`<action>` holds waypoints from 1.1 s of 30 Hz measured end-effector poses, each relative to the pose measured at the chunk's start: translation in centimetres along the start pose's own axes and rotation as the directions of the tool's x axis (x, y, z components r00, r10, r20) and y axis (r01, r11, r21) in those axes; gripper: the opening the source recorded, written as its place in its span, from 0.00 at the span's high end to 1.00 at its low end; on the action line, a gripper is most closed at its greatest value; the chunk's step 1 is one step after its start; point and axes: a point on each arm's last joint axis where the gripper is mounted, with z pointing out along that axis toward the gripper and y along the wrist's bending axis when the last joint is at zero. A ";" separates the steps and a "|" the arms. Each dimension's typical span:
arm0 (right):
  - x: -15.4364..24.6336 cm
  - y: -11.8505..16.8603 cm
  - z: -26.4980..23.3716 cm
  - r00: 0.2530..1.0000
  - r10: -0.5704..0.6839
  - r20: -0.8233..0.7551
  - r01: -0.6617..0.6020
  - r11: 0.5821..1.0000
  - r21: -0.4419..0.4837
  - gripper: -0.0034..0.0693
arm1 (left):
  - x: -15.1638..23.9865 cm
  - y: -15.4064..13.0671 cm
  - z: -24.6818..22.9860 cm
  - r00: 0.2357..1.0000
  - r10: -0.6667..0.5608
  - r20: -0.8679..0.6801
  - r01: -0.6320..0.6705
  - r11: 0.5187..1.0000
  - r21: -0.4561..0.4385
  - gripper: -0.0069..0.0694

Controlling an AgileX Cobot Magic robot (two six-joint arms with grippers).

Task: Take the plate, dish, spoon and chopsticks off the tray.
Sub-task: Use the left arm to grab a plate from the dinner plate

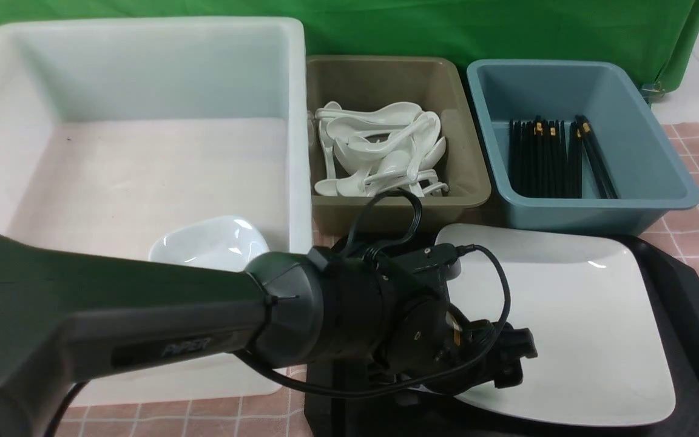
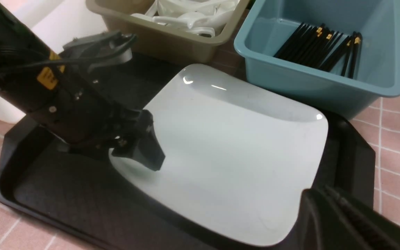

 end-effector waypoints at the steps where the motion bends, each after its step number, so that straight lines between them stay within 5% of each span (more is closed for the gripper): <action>1: 0.0 0.0 0.0 1.000 0.000 0.000 0.000 1.000 0.000 0.91 | 0.0 0.0 0.0 1.000 -0.002 0.002 0.002 1.000 0.002 0.16; 12: 0.0 0.0 0.0 1.000 0.003 -0.001 -0.003 1.000 -0.001 0.91 | -0.3 -0.3 1.0 0.997 -0.064 0.034 0.062 0.996 0.063 0.23; 17: 0.0 0.0 0.0 1.000 0.005 -0.001 -0.005 1.000 -0.003 0.91 | -0.3 -0.2 1.3 0.994 -0.107 0.023 0.105 0.992 0.064 0.40; 20: 0.0 0.0 0.0 1.000 0.005 -0.001 -0.005 1.000 -0.003 0.91 | 0.0 0.0 1.4 0.996 -0.092 0.003 0.092 0.995 0.049 0.59; 21: 0.0 0.0 0.0 1.000 0.005 -0.001 -0.005 1.000 -0.003 0.91 | 0.1 0.1 1.5 0.996 -0.092 -0.013 0.093 0.995 0.041 0.73; 33: 0.0 0.0 0.0 1.000 0.005 -0.001 -0.005 1.000 -0.002 0.91 | -0.3 -1.4 -2.2 0.999 -0.033 -0.010 0.034 0.994 0.099 0.86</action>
